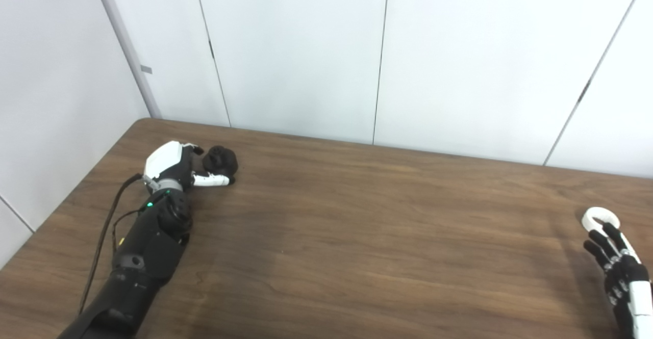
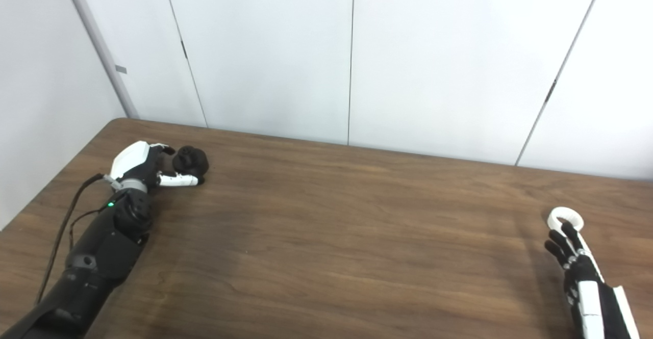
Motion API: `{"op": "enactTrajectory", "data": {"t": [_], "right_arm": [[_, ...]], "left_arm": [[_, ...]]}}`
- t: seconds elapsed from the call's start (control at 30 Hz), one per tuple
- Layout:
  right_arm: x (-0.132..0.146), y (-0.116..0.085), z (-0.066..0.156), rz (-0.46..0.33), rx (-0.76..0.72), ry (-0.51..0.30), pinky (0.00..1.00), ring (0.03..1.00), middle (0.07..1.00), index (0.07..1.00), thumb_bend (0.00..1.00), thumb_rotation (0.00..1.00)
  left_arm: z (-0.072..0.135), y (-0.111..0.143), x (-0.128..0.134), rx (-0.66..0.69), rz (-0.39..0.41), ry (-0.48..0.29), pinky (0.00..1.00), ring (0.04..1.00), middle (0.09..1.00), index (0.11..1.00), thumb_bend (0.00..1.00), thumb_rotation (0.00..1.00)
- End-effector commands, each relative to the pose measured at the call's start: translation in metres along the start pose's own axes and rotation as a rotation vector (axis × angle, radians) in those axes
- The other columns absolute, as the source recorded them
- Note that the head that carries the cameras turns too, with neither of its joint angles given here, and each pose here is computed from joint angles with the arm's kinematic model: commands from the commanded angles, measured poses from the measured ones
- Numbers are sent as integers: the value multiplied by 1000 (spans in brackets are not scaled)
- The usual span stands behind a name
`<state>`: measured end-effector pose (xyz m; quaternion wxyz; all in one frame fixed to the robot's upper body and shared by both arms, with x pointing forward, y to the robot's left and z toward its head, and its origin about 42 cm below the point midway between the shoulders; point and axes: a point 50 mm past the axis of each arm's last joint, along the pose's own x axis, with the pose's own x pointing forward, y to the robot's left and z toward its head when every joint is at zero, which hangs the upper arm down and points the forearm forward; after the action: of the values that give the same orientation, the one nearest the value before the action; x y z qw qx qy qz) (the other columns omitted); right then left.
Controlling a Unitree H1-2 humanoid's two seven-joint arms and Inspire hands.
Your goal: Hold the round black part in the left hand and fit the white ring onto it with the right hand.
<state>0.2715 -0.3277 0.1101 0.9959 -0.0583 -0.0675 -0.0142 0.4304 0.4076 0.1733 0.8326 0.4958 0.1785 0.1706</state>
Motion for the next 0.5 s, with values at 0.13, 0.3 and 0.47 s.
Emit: {"op": "enactTrajectory", "data": {"t": [0.13, 0.3, 0.47], "right_arm": [[-33, 15, -38, -21, 53, 130, 995, 897, 912, 939, 617, 1000], [-33, 16, -38, -27, 47, 134, 996, 893, 909, 939, 627, 1000], [-33, 17, -38, -29, 50, 132, 983, 887, 908, 940, 617, 1000]], "left_arm": [[17, 37, 17, 23, 91, -22, 1000, 1000, 952, 834, 978, 351], [19, 37, 21, 28, 89, -28, 1000, 995, 936, 819, 966, 347], [23, 35, 22, 3, 82, -28, 1000, 992, 927, 805, 953, 331]]}}
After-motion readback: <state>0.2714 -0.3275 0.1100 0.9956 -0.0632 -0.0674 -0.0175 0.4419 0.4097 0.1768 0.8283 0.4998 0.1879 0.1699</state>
